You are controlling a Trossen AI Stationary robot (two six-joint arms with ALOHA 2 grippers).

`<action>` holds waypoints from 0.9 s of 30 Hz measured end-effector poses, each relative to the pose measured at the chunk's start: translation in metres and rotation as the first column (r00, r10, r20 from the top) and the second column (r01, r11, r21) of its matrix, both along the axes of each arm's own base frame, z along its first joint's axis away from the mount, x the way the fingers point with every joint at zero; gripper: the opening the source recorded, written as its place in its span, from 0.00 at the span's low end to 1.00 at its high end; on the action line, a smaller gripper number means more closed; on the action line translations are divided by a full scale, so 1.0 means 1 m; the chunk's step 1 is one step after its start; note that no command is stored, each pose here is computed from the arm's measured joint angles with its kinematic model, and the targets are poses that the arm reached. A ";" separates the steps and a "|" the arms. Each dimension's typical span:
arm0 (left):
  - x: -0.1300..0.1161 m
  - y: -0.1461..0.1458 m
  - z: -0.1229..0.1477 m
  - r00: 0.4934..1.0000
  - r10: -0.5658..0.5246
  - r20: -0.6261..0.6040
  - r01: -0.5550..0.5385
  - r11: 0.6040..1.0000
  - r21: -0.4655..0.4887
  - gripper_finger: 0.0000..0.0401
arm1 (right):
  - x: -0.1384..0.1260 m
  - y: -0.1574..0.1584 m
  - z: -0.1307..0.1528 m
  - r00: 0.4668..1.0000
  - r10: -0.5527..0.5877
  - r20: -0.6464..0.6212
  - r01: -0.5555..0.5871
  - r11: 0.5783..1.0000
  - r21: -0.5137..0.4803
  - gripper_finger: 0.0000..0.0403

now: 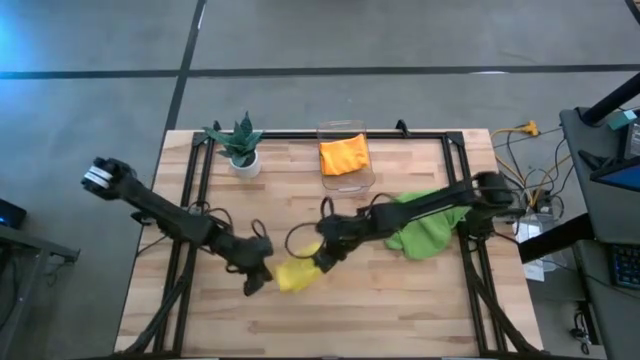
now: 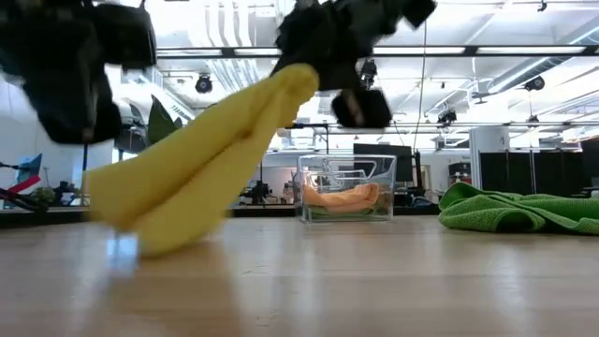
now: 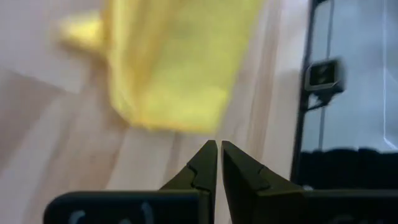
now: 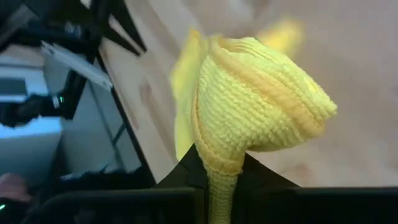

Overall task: Fold microfiber towels
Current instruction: Put the folded yellow towel into the transparent bin

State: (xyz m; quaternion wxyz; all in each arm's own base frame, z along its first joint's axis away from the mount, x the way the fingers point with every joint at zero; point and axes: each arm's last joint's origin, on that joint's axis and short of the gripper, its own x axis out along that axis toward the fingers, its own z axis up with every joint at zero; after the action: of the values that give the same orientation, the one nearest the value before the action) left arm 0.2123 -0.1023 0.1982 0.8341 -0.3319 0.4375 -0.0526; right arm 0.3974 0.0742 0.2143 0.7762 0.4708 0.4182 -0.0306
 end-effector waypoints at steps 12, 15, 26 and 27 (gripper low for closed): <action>-0.040 0.023 0.044 0.986 0.067 0.151 -0.074 0.996 0.042 0.02 | -0.065 -0.093 0.109 0.907 -0.376 0.192 0.405 0.903 -0.146 0.03; -0.041 0.023 0.046 0.984 0.057 0.168 -0.066 0.997 0.046 0.02 | -0.079 -0.114 0.124 0.869 -0.439 0.230 0.475 0.870 -0.134 0.03; -0.032 0.020 0.034 0.990 0.049 0.131 -0.063 0.993 0.104 0.02 | -0.091 -0.179 0.117 0.881 -0.431 0.195 0.458 0.880 -0.124 0.03; -0.030 0.019 0.032 0.991 0.052 0.123 -0.066 0.992 0.111 0.02 | -0.091 -0.185 0.113 0.889 -0.418 0.186 0.443 0.889 -0.119 0.03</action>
State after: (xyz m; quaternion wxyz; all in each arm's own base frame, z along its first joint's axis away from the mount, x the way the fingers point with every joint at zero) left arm 0.1823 -0.0834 0.2303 0.8778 -0.2925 0.3788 -0.0224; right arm 0.3068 -0.1104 0.3277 0.8150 0.4899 0.2376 -0.1984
